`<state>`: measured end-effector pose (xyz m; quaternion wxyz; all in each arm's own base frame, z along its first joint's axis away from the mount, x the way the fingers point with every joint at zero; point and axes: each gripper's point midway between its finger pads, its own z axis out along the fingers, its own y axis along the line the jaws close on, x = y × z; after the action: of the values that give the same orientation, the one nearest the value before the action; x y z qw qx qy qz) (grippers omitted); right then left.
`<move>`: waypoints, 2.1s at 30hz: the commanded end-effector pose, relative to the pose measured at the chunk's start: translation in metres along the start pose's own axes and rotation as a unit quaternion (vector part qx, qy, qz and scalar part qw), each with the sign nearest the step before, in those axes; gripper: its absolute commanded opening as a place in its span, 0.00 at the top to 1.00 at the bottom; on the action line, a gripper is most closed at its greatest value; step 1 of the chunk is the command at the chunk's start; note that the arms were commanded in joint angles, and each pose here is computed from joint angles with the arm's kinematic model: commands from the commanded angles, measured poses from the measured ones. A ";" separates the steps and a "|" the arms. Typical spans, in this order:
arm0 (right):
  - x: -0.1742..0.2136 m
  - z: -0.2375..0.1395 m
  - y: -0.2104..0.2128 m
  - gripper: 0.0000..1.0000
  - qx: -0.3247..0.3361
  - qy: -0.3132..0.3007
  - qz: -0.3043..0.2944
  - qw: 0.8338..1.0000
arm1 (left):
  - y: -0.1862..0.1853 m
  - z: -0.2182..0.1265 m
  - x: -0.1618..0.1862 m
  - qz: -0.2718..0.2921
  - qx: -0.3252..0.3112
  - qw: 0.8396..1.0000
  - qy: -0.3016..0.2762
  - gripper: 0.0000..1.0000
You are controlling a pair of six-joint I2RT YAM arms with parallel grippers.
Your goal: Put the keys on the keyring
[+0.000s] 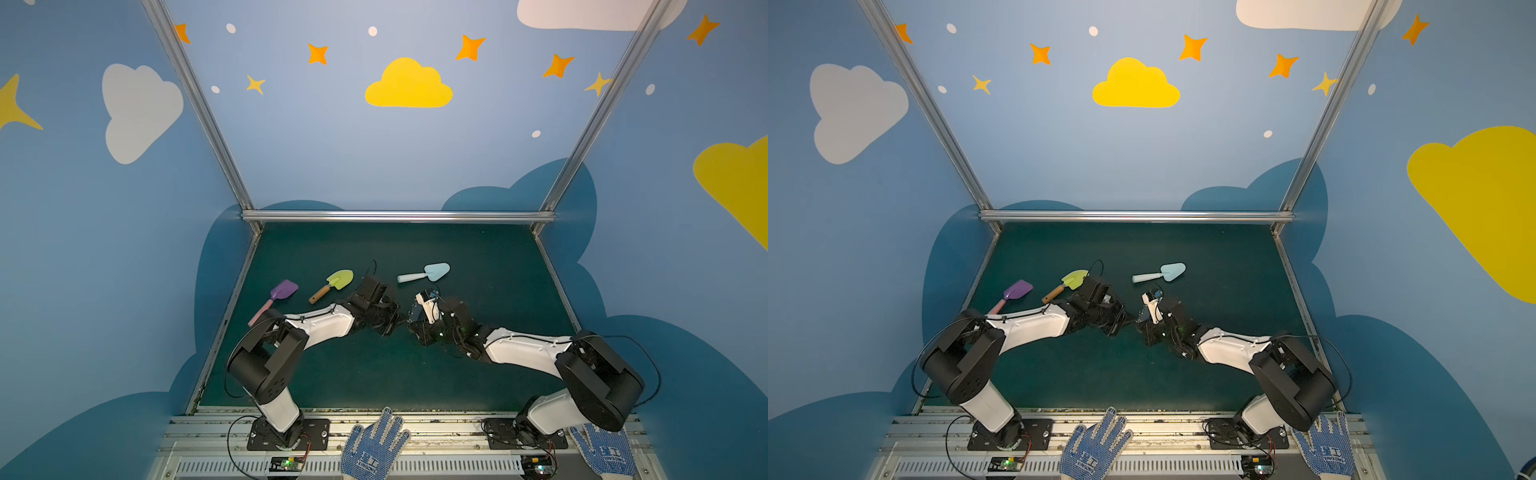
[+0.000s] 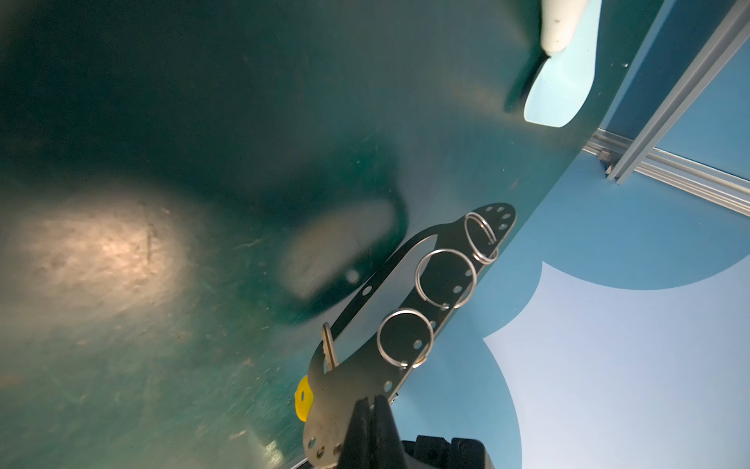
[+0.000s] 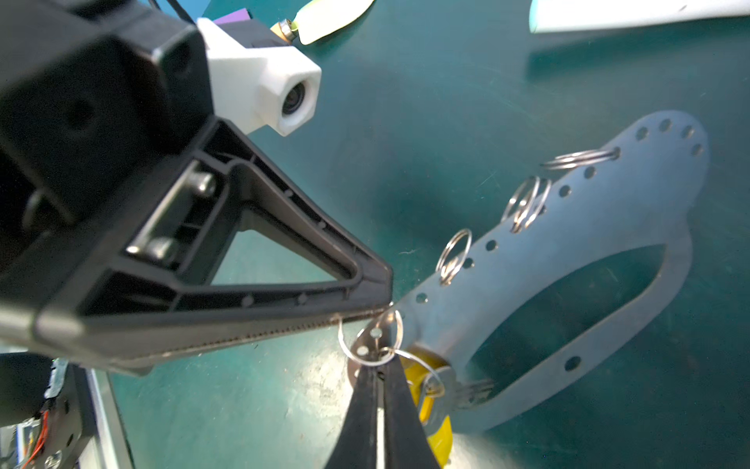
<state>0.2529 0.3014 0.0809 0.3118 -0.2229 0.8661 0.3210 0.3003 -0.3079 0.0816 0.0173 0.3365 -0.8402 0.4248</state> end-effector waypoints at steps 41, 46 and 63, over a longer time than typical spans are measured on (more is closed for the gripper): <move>-0.051 -0.153 0.128 1.00 -0.386 -0.017 -0.089 0.918 | -0.118 -0.110 0.057 0.175 0.139 0.965 0.138 0.73; -0.063 -0.162 0.131 1.00 -0.405 -0.040 -0.085 0.910 | -0.123 -0.122 0.053 0.184 0.155 0.962 0.126 0.73; -0.087 -0.157 0.129 1.00 -0.410 -0.056 -0.090 0.906 | -0.107 -0.146 0.068 0.317 0.119 0.938 0.074 0.68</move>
<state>0.1747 0.2958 0.2700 0.2511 -0.3707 0.6404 0.6241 0.2763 -0.2869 0.2762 -0.0781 0.0429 -0.8247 0.5586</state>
